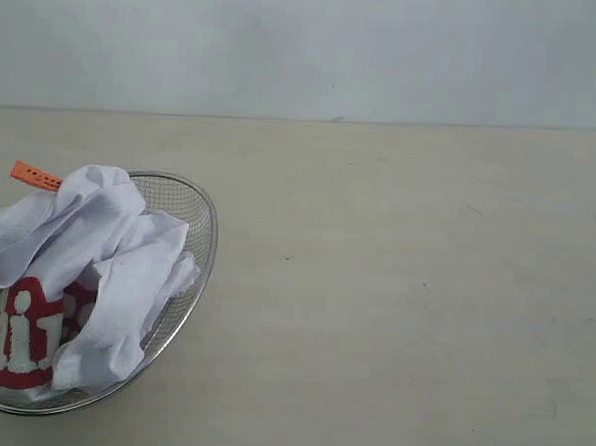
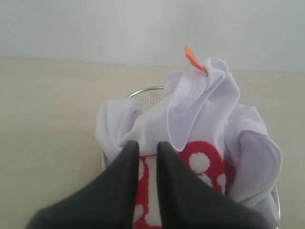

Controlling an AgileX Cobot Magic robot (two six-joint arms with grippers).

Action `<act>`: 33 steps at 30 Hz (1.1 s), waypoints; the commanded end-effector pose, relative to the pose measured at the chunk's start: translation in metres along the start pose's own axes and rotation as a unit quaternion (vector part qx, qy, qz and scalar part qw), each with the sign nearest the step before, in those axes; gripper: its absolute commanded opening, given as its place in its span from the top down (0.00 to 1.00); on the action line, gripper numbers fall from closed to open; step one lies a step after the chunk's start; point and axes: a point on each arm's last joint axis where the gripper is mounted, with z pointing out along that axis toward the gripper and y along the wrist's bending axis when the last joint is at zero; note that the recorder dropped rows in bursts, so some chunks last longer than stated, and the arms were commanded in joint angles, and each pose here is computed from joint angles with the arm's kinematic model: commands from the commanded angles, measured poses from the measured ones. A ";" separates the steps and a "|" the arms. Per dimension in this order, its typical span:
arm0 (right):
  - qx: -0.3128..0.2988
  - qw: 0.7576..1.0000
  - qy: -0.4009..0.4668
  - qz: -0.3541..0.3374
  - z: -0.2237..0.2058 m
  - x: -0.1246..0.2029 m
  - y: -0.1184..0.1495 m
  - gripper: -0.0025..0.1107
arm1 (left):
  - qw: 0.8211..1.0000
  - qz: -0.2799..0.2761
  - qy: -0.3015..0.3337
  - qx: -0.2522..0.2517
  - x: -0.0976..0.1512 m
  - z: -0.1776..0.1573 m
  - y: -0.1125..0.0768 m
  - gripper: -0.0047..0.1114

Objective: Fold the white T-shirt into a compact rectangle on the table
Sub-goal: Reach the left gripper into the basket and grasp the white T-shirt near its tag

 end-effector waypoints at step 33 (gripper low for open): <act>0.002 1.000 -0.010 -0.004 0.000 -0.002 0.000 0.98 | 0.991 -0.097 -0.013 0.093 -0.091 -0.039 -0.026 0.84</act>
